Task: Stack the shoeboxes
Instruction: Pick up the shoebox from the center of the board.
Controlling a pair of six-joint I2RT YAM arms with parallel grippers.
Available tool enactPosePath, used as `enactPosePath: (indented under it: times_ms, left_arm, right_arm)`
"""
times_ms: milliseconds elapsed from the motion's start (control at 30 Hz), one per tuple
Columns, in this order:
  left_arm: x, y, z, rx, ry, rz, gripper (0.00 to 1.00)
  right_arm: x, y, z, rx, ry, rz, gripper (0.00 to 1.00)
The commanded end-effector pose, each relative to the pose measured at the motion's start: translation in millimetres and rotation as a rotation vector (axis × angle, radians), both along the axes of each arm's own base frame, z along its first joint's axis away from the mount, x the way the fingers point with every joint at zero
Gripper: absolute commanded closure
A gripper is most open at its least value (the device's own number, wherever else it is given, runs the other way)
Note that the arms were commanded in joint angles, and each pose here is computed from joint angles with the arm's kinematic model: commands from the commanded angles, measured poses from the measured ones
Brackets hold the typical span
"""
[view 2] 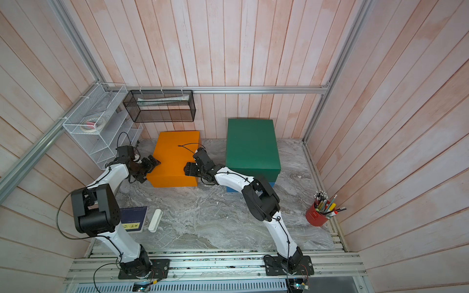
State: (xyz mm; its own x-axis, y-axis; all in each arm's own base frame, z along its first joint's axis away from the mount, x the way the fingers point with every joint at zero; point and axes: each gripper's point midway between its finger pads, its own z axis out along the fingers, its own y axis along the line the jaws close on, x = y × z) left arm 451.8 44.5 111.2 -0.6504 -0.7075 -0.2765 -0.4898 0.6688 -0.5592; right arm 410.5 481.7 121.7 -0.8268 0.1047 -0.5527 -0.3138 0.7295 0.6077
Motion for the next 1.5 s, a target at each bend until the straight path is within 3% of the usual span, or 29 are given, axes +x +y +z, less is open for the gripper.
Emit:
enactPosePath:
  times_ms: [0,500,900,1467]
  left_arm:
    - [-16,-7,-20,-0.005,0.074,-0.016,0.00]
    - [-24,-6,-29,-0.002,0.111,-0.013,0.00]
    - [-20,-14,-36,-0.049,0.102,-0.035,0.00]
    - [-24,-38,43,-0.115,-0.076,-0.068,0.00]
  right_arm:
    - [-18,1,-49,-0.105,0.077,0.024,0.22]
    - [-15,7,-59,-0.115,0.095,0.042,0.14]
    - [-9,15,-74,-0.122,0.129,0.055,0.16]
    - [-19,31,-4,-0.042,0.019,0.103,0.20]
